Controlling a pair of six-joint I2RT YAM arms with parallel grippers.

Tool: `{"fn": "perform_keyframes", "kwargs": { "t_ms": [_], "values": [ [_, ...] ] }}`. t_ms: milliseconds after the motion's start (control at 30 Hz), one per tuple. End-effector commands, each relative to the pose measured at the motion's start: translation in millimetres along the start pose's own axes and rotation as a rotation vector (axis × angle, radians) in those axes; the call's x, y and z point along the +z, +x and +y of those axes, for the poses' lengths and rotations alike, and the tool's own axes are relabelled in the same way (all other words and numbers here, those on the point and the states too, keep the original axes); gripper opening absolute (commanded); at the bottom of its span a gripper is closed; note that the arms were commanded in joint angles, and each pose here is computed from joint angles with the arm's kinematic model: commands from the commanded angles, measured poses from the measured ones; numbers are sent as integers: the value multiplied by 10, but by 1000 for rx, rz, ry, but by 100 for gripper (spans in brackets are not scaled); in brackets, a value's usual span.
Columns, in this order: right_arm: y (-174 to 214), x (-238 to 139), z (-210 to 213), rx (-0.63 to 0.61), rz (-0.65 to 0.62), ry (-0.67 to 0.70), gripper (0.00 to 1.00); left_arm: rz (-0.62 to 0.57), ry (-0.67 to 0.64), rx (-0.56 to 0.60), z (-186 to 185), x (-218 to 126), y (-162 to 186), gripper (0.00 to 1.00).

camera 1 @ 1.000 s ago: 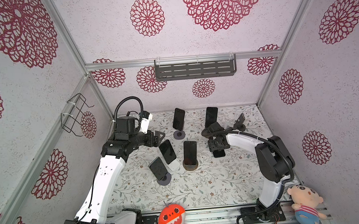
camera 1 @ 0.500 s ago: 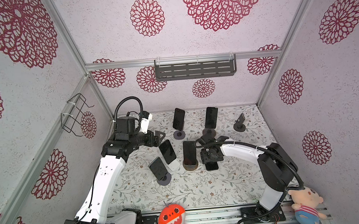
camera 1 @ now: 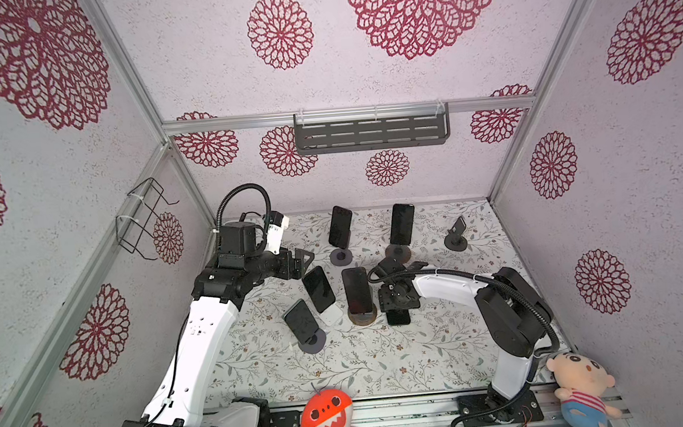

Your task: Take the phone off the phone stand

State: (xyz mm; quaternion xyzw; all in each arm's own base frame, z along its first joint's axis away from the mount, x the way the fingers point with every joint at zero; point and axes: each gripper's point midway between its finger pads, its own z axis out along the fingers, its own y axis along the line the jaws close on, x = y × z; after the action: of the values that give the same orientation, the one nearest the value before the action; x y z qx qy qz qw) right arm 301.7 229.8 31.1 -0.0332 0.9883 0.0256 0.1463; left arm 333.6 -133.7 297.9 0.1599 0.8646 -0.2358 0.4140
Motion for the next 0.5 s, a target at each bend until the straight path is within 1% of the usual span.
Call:
{"fn": "perform_keyframes", "kwargs": {
  "t_ms": [0,33,67,167,300,467],
  "values": [
    [5,-37,-14,14,-5,-8,80,-31,-8,10,17,-35,-43,87],
    [9,-47,-21,11,-7,-8,84,-30,-9,9,20,-31,-40,87],
    [10,-59,-22,8,-9,-10,87,-29,-8,9,21,-28,-41,87],
    [3,-100,-30,4,-16,-12,92,-26,-8,6,25,-17,-34,87],
    [-28,-214,-82,-3,-34,-7,93,-23,-9,7,32,-8,-28,88],
    [-149,-548,-198,-8,-101,-52,93,-24,18,-2,-34,-9,-60,88]
  ]
}}
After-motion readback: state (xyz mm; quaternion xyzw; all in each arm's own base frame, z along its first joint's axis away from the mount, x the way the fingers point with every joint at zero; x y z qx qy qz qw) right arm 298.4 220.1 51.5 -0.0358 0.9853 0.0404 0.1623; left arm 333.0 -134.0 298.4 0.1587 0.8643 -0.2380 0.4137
